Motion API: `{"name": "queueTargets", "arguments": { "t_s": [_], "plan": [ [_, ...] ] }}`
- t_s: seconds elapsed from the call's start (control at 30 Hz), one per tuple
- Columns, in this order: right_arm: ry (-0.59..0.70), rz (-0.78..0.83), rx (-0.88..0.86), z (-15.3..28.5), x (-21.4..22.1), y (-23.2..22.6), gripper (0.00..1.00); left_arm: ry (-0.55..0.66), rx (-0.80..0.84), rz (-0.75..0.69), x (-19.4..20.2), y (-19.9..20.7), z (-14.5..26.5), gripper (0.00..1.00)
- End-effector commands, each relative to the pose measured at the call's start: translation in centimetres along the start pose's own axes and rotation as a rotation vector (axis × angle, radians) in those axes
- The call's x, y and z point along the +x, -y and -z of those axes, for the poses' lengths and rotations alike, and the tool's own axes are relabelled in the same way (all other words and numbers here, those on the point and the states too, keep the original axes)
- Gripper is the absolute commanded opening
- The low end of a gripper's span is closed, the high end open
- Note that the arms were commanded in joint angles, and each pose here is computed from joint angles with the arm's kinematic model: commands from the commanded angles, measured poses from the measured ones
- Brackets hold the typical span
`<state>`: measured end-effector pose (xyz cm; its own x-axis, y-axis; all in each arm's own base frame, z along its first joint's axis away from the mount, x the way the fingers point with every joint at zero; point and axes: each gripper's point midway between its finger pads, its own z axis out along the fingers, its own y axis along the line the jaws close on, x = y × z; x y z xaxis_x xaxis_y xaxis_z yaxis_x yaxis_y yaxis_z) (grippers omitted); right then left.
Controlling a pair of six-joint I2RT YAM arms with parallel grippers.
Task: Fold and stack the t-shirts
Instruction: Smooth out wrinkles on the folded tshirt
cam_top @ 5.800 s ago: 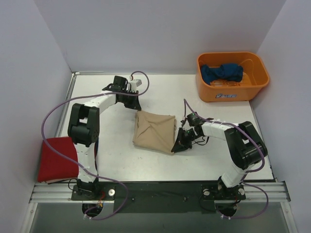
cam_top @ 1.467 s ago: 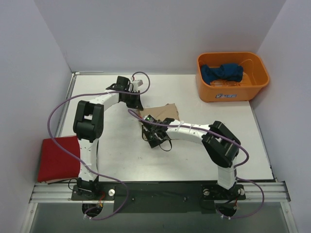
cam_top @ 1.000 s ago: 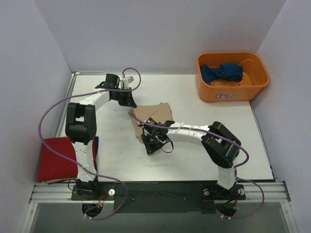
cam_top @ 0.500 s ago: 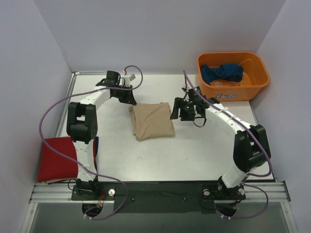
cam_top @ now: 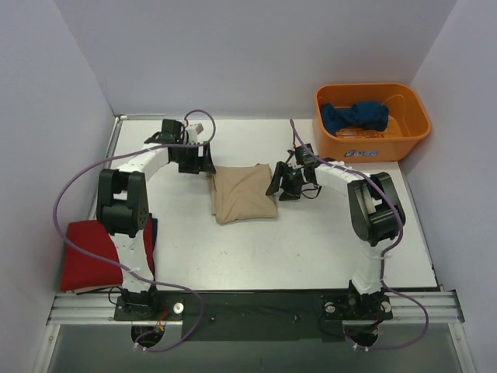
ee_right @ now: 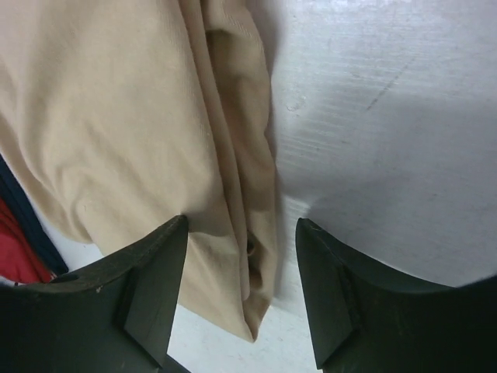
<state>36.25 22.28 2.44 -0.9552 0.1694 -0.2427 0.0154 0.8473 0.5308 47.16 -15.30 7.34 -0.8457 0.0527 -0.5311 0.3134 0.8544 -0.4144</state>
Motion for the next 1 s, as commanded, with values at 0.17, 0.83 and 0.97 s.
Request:
{"name": "queueTargets", "arguments": {
  "t_s": [0.17,0.83,0.97],
  "plan": [
    [-0.015,-0.072,-0.08,-1.5,0.4,-1.7,0.28,-0.042,0.004,0.155,6.5,4.4,0.2,0.91],
    [-0.036,-0.092,-0.101,0.0,5.8,-1.1,0.01,-0.077,0.021,0.149,7.9,2.1,0.5,0.01],
    [-0.03,-0.045,-0.091,1.1,5.5,-2.1,0.35,-0.102,0.036,0.137,9.5,3.1,0.6,0.54]
  ]
}}
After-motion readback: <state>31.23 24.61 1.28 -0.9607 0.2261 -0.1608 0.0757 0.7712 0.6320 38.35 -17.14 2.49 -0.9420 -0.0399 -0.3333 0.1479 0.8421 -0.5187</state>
